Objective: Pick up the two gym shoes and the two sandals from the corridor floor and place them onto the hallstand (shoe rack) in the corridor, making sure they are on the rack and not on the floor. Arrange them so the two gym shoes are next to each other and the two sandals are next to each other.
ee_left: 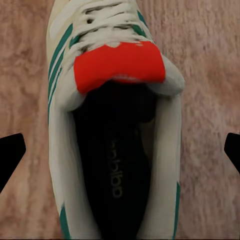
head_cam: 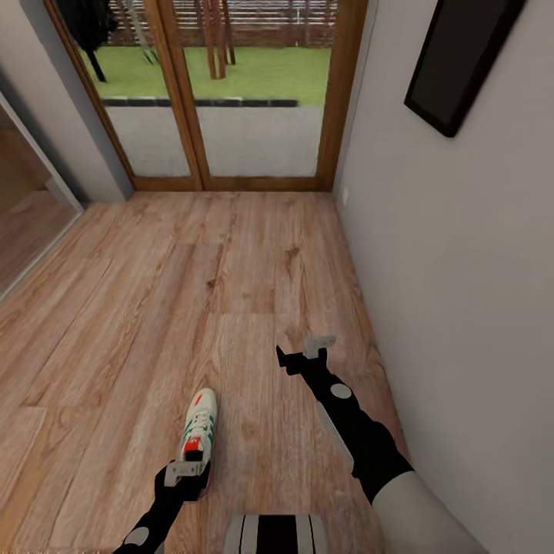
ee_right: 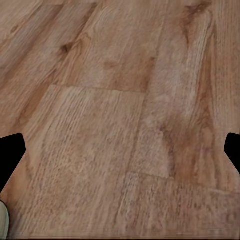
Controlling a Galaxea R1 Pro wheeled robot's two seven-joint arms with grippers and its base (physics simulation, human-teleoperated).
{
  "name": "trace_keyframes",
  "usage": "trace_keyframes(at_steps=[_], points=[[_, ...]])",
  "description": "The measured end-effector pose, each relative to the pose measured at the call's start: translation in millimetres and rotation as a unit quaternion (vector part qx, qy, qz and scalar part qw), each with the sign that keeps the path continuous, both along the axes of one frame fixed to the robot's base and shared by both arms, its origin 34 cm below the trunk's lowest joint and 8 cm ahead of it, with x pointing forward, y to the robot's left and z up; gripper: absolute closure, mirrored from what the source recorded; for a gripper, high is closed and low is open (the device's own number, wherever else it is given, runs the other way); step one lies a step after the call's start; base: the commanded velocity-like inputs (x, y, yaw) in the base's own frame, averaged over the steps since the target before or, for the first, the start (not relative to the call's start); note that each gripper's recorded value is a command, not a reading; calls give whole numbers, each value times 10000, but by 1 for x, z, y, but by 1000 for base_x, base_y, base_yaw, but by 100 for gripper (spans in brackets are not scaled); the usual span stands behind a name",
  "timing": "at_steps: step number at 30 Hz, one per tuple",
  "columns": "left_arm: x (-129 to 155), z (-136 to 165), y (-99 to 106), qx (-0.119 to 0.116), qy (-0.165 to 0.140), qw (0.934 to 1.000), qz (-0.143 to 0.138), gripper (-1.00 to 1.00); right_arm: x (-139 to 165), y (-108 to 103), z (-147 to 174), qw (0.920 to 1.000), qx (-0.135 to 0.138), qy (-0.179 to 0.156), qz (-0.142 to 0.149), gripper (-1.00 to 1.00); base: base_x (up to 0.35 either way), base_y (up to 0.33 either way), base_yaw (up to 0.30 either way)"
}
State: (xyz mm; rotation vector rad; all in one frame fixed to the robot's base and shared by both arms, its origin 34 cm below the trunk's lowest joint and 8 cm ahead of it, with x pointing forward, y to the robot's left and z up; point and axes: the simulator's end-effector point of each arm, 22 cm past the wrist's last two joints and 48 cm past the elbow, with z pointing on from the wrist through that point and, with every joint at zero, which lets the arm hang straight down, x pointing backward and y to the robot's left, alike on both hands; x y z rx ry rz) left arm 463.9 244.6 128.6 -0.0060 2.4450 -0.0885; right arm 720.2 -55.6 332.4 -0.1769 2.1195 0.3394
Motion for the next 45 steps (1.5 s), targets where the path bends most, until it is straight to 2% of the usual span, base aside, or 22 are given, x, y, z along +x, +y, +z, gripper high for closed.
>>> trace_keyframes(at_steps=[11,23,45], points=[[-25,-24,2,9,319,9995,24,-100,-11,0,-40,9995,0,305,-1,-100,0,0,0],[-28,-26,5,33,354,9994,38,-100,-12,0,-41,9995,-2,323,0,-100,0,0,0],[-57,-51,1,6,707,9975,16,-100,-28,0,-86,9978,0,665,-1,-100,0,0,0]])
